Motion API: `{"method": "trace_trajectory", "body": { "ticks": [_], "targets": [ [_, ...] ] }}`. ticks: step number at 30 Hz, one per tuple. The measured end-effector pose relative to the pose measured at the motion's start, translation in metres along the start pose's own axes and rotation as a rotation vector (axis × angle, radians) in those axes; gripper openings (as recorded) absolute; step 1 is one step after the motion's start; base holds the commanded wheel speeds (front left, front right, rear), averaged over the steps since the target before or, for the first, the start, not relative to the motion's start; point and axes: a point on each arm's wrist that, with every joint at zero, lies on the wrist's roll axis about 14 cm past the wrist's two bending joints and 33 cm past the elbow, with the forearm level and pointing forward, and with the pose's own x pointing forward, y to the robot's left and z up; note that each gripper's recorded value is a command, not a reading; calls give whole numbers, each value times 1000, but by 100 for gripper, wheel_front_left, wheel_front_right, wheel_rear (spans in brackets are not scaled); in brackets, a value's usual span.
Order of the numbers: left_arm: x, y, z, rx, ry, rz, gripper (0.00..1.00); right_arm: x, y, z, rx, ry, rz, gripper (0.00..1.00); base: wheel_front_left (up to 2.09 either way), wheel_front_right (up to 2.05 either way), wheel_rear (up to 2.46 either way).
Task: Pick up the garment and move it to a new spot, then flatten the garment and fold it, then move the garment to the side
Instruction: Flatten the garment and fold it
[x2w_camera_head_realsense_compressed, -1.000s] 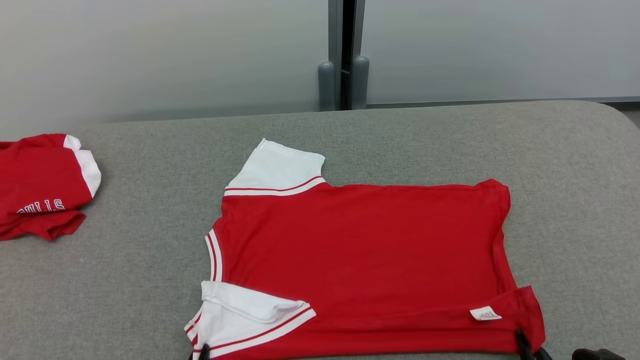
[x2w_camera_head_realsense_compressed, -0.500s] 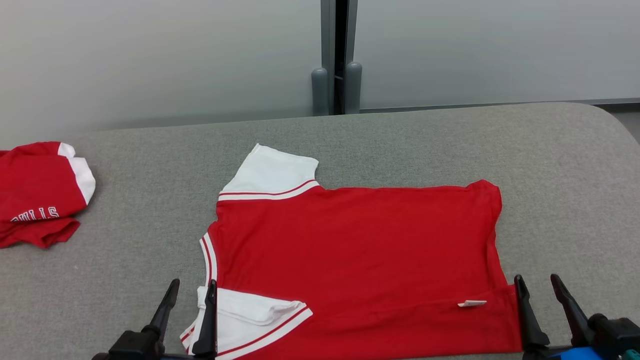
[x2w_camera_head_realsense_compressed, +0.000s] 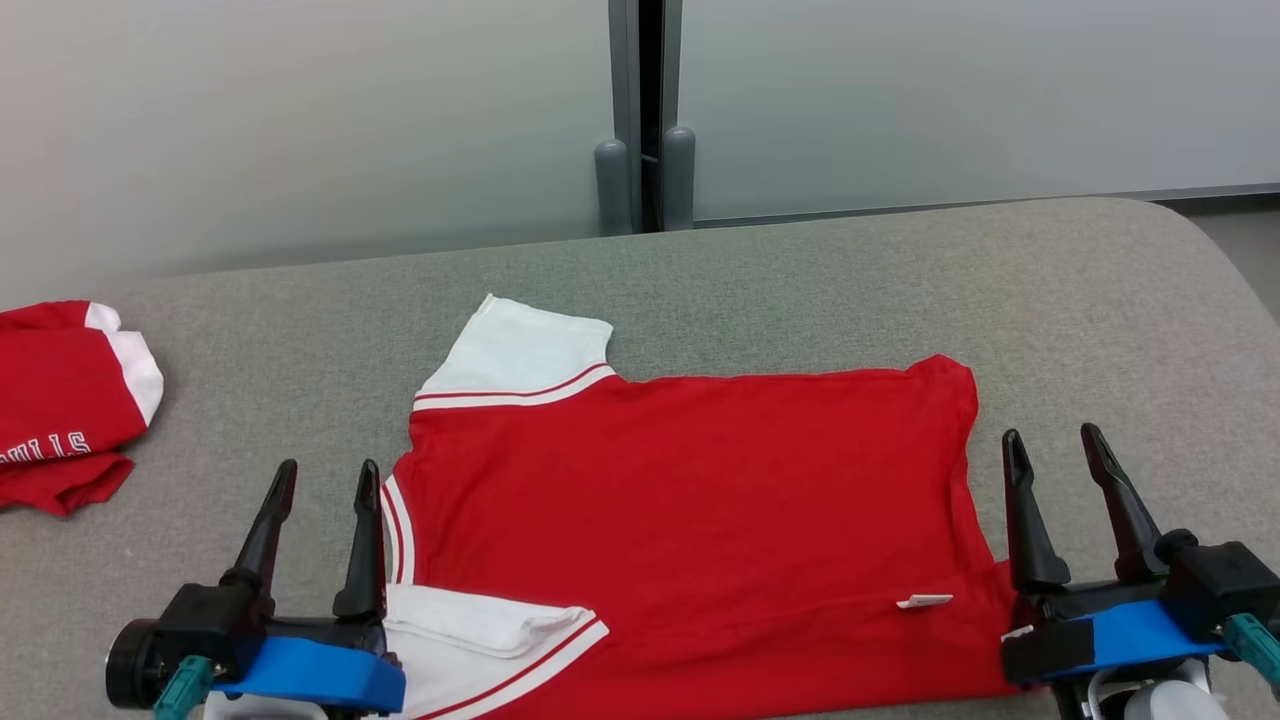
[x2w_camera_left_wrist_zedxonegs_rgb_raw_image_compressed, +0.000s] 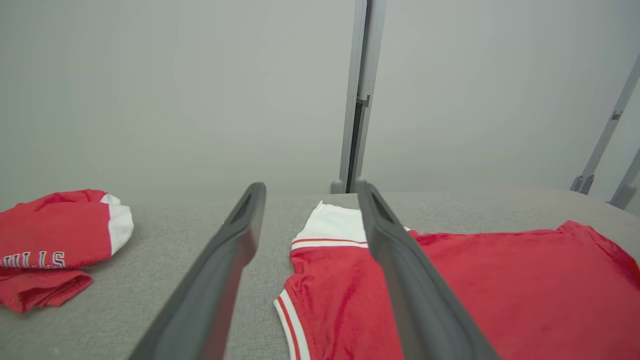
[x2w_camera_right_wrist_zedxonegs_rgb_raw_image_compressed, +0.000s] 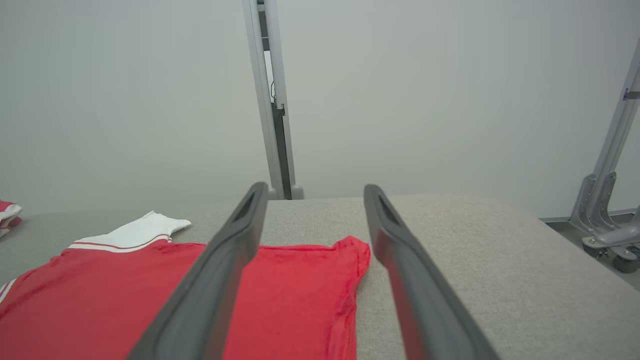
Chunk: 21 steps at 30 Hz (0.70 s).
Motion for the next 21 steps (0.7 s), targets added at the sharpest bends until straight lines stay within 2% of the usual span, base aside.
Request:
{"method": "trace_trajectory", "body": {
  "ticks": [12,21],
  "targets": [
    [4,23,9,20,-24,61,100,2,6,3,25,-14,-2,100,0,0,0],
    [1,28,7,25,-16,75,100,2,18,-2,43,1,22,100,0,0,0]
  ]
}}
